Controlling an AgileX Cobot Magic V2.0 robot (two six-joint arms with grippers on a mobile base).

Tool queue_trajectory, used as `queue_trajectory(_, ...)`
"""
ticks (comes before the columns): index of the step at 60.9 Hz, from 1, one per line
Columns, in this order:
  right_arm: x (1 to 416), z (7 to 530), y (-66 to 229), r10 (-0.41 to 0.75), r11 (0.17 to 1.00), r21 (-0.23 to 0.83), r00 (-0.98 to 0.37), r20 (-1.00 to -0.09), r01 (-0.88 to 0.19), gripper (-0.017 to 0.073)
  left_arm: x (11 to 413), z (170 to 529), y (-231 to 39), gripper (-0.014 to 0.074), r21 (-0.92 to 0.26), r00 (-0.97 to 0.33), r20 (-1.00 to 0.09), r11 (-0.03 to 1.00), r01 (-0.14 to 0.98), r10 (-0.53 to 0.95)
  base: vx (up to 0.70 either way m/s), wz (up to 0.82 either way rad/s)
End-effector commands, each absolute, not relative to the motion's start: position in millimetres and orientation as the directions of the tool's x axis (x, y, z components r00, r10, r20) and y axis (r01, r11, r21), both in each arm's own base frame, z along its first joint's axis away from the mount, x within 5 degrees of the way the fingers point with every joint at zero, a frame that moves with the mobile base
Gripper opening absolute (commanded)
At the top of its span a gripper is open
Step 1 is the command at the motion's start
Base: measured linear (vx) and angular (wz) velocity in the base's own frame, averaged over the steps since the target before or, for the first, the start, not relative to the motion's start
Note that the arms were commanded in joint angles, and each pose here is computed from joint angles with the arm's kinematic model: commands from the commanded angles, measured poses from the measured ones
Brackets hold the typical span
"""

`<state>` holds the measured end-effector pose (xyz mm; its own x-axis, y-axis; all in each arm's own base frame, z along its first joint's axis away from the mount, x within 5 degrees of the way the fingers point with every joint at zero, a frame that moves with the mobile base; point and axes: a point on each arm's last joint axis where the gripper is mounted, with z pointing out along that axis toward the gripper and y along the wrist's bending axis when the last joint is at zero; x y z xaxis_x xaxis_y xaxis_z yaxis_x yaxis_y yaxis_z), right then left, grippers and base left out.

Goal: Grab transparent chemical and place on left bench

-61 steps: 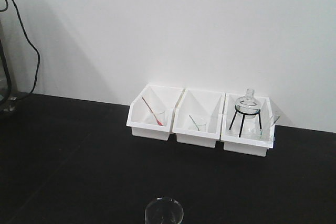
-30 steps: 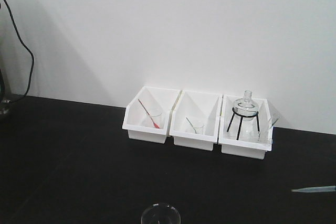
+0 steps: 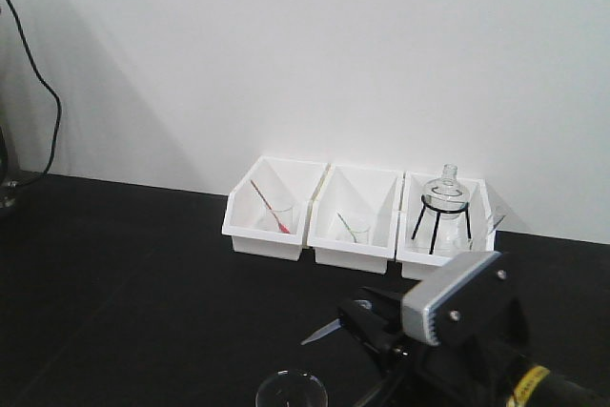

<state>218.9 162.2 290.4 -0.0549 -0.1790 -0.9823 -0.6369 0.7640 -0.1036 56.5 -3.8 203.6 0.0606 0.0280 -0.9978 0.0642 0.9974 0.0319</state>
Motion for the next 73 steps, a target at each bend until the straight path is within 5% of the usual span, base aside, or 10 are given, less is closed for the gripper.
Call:
queue_trajectory(1,228.1,308.9,172.9,-0.127,0.757,-0.113,0.024,-0.992,-0.643,-0.0003,55.0,206.3,-3.6,-0.0004,0.023,0.141,-0.990,0.998,0.063,0.014,0.00,0.00)
queue_trajectory(13,243.9,275.4,181.8,-0.263,0.755,-0.114,-0.138,-0.955,-0.646,-0.0001,55.0,206.3,-3.6,-0.0004,0.023,0.141,-0.990,0.998,0.063,0.014,0.00,0.00)
queue_trajectory(30,246.6,271.9,184.3,-0.256,0.752,-0.112,-0.131,-0.958,-0.649,0.0050,55.0,206.3,-3.6,-0.0004,0.023,0.141,-0.990,0.998,0.063,0.014,0.00,0.00)
queue_trajectory(40,246.5,270.4,183.8,-0.262,0.755,-0.107,-0.148,-0.954,-0.647,0.0185,55.0,206.3,-3.6,-0.0004,0.023,0.141,-0.990,0.998,0.063,0.014,0.00,0.00)
queue_trajectory(57,246.3,270.7,183.7,-0.258,0.756,-0.102,-0.151,-0.954,-0.646,0.0544,55.0,206.3,-3.6,-0.0004,0.023,0.141,-0.990,0.998,0.063,0.014,0.00,0.00)
queue_trajectory(73,210.6,318.9,153.3,-0.234,0.786,-0.093,-0.155,-0.960,-0.611,0.0564,55.0,206.3,-3.6,-0.0004,0.023,0.141,-0.990,0.998,0.063,0.014,0.00,0.00)
